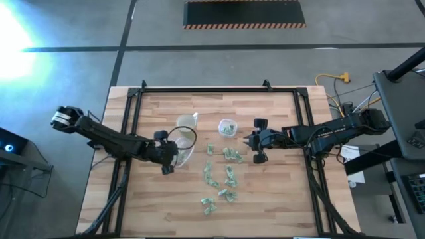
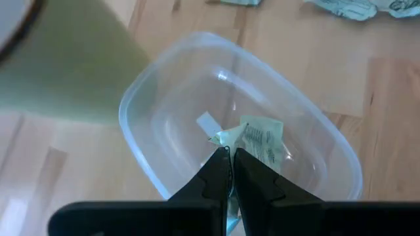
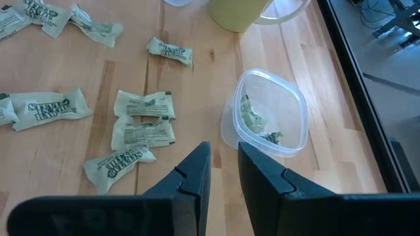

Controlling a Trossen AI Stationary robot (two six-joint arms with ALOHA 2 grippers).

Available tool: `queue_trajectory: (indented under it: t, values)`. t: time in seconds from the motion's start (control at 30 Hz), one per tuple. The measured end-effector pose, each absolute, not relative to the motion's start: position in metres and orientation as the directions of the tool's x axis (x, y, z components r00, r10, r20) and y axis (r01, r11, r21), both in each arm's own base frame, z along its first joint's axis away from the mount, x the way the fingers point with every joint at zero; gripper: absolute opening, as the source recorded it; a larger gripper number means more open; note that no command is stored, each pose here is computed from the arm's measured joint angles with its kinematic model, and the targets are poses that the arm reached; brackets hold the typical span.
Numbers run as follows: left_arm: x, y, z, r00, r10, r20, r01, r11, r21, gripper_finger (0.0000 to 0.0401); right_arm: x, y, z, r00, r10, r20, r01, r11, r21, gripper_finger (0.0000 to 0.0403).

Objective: Pick and place items into bin
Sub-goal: Put the stevia packet into the bottom transparent bin, then put the stevia packet into the top transparent bin

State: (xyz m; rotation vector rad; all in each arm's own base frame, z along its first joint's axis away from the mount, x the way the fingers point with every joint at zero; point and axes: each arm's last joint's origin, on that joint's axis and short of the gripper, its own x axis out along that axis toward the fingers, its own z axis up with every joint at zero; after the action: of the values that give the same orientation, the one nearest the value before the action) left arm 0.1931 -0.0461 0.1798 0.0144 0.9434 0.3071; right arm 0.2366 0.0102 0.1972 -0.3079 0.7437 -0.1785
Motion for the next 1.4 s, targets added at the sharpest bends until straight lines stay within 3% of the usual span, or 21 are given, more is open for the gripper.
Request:
queue_trajectory:
  t: [0.47, 0.8, 1.07, 1.4]
  values:
    - [0.189, -0.045, 0.178, 0.551, 0.267, -0.791, -0.286, 0.95, 0.121, 0.0012, 0.236, 0.01, 0.197, 0.724, -0.267, -0.636, 0.054, 0.941, -0.334, 0.0068]
    - [0.19, -0.044, 0.179, 0.556, 0.307, -0.772, -0.309, 0.939, 0.152, 0.0098, 0.235, 0.01, 0.195, 0.72, -0.264, -0.642, 0.066, 0.947, -0.316, 0.0068]
    - [0.191, -0.044, 0.179, 0.558, 0.306, -0.771, -0.31, 0.939, 0.149, 0.0116, 0.228, 0.018, 0.18, 0.709, 0.03, -0.705, -0.129, 0.988, -0.088, 0.0068]
    - [0.192, -0.044, 0.18, 0.57, 0.303, -0.764, -0.312, 0.94, 0.14, 0.0116, 0.232, 0.018, 0.162, 0.771, 0.038, -0.636, -0.081, 0.996, -0.039, 0.0071]
